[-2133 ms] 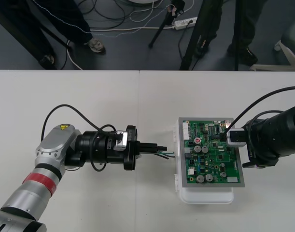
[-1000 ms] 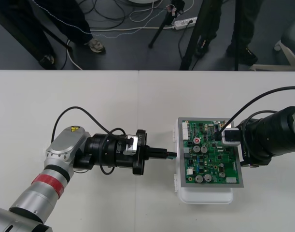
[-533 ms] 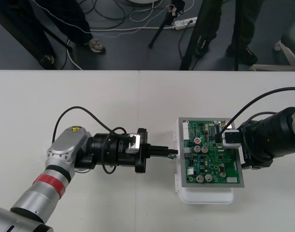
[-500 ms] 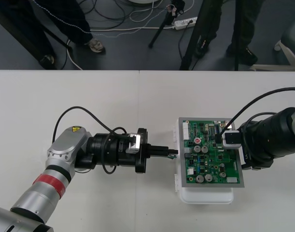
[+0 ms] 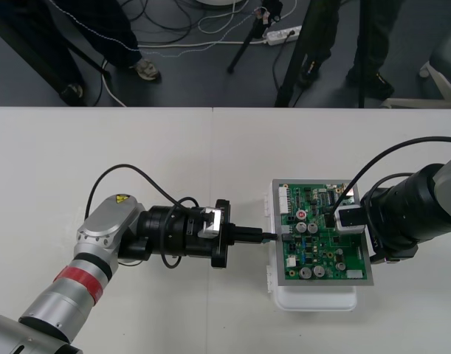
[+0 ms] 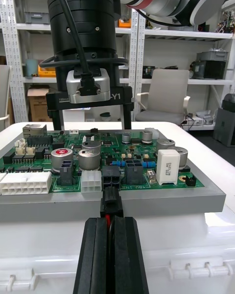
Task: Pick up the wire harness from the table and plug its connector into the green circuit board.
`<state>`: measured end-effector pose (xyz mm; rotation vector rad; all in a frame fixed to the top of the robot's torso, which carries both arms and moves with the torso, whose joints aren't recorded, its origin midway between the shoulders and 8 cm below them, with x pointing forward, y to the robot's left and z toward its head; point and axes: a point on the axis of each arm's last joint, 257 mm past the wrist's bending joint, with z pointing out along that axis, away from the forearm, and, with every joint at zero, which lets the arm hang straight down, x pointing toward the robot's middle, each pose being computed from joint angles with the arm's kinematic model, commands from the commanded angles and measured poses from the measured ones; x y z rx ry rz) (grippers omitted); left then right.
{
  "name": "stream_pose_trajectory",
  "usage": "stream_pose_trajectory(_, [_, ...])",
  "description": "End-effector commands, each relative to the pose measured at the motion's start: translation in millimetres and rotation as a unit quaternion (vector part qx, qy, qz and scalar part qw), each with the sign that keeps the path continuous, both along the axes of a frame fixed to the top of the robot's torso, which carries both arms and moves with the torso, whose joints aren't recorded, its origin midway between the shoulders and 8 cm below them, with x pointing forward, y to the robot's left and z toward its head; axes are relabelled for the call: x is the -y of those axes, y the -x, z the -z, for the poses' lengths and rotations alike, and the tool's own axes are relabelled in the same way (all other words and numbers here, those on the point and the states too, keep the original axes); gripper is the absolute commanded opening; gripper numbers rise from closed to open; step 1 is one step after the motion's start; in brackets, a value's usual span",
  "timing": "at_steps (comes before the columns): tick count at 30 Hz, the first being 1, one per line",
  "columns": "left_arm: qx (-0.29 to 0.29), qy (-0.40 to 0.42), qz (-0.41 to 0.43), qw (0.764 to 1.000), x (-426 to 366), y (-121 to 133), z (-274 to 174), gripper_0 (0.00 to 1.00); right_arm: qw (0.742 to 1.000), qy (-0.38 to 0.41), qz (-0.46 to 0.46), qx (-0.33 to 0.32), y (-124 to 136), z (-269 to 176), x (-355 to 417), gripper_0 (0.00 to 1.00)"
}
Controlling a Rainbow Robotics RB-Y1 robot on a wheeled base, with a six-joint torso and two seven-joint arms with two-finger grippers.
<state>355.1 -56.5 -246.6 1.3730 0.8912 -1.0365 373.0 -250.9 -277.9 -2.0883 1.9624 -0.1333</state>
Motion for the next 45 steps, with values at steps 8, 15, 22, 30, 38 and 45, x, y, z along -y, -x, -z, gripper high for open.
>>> stream_pose_trajectory(8, [0.049,0.023,0.011,0.998,29.9,-1.0,-23.0,0.00,1.000,0.019,-0.015,0.015,-6.5,-12.1,2.4,1.00])
stream_pose_trajectory(15, [0.048,0.028,0.010,0.998,30.9,-1.3,-25.8,0.00,1.000,0.022,-0.014,0.016,-7.2,-12.2,5.4,1.00])
stream_pose_trajectory(22, [0.049,0.031,0.011,0.998,32.8,-0.5,-26.8,0.00,0.999,0.024,-0.015,0.017,-7.4,-12.7,6.0,1.00])
stream_pose_trajectory(30, [0.048,0.031,0.011,0.998,34.4,0.1,-27.1,0.00,1.000,0.024,-0.013,0.015,-7.0,-12.4,7.0,1.00])
stream_pose_trajectory(38, [0.046,0.029,0.010,0.998,39.9,1.2,-25.2,0.00,0.999,0.026,-0.013,0.015,-6.8,-13.0,8.4,1.00])
stream_pose_trajectory(45, [0.047,0.028,0.010,0.998,39.6,1.1,-24.2,0.00,0.999,0.033,-0.013,0.018,-8.1,-14.1,13.8,1.00])
